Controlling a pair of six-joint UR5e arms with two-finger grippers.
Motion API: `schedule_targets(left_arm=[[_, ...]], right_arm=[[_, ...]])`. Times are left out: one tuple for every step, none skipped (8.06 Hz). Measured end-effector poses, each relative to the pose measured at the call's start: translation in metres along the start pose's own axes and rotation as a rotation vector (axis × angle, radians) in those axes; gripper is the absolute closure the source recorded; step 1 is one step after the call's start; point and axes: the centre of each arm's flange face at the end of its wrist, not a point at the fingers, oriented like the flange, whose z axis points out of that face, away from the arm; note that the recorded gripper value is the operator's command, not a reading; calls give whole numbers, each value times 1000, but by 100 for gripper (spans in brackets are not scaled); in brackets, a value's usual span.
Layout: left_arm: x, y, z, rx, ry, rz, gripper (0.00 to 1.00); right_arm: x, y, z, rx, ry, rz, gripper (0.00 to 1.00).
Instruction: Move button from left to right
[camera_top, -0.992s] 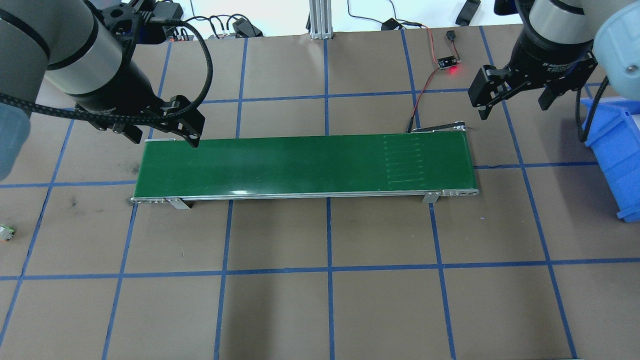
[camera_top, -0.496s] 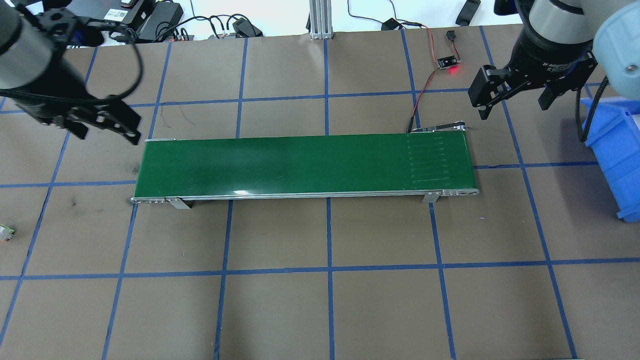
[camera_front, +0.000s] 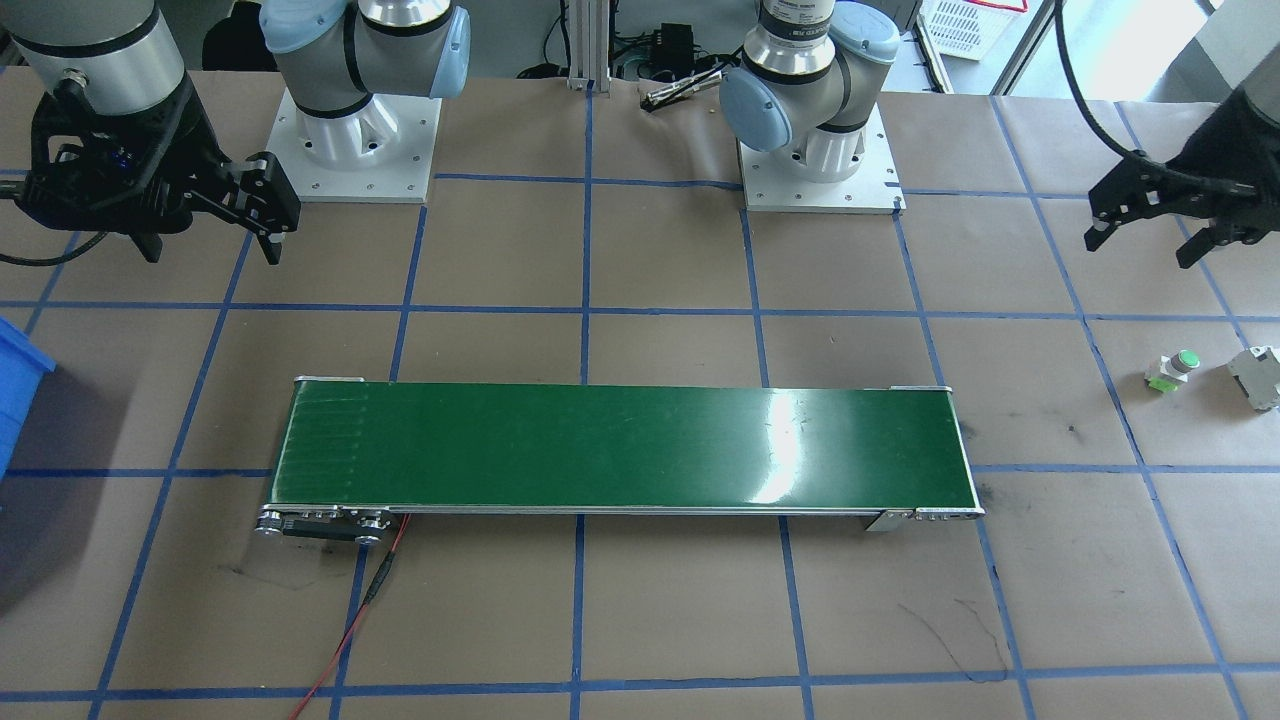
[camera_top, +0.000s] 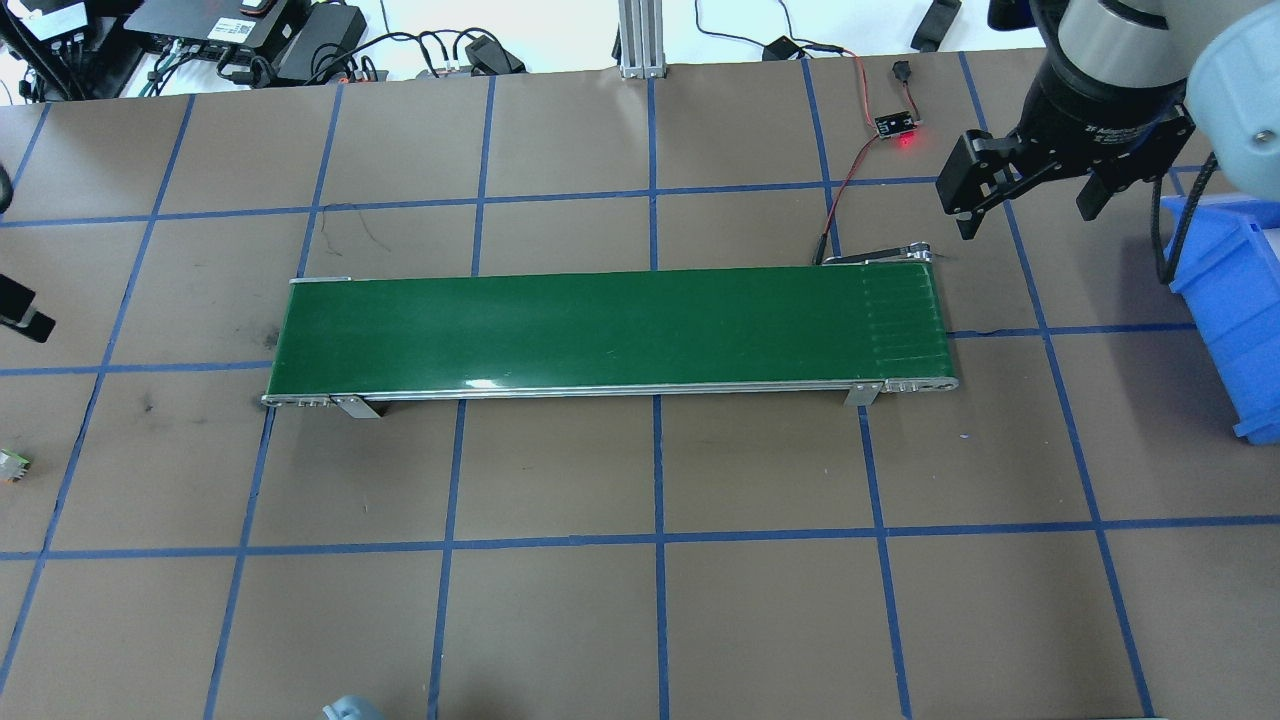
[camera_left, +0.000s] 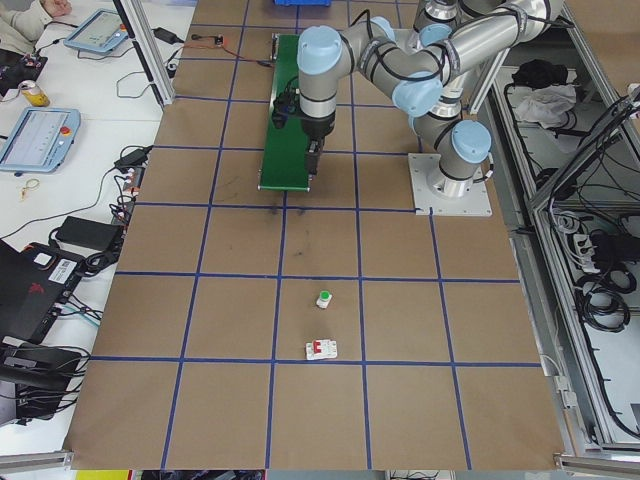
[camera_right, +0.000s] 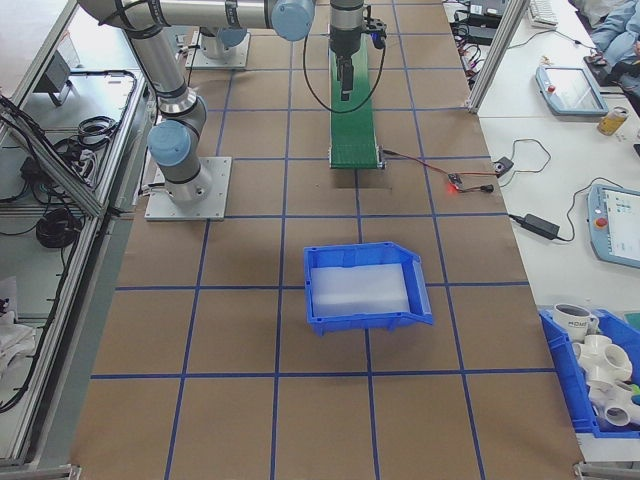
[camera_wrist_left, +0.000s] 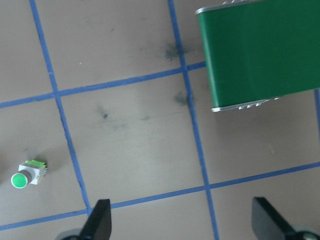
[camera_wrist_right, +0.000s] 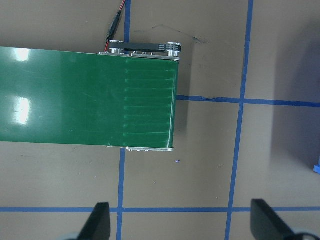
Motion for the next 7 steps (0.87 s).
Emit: schedule_targets(left_arm=[[-41,14,14,-11,10,7,0],[-82,27,31,-15,19,40,0],[-123,39,52,-17,26,88,0],[-158,46,76,-18,16,143,0],[-191,50,102,-38,-21,195,0],[-215,49,129,-64,-50,237,0],[-232,47,156,-82,-59,264,0]], right_arm=[[0,0,0,0,0,0,0],[0,0,0,0,0,0,0],[0,0,0,0,0,0,0],[0,0,1,-1,-1,0,0],[0,0,1,-2,-1,0,0],[0,0,1,-2,-1,0,0],[0,0,1,-2,-1,0,0]])
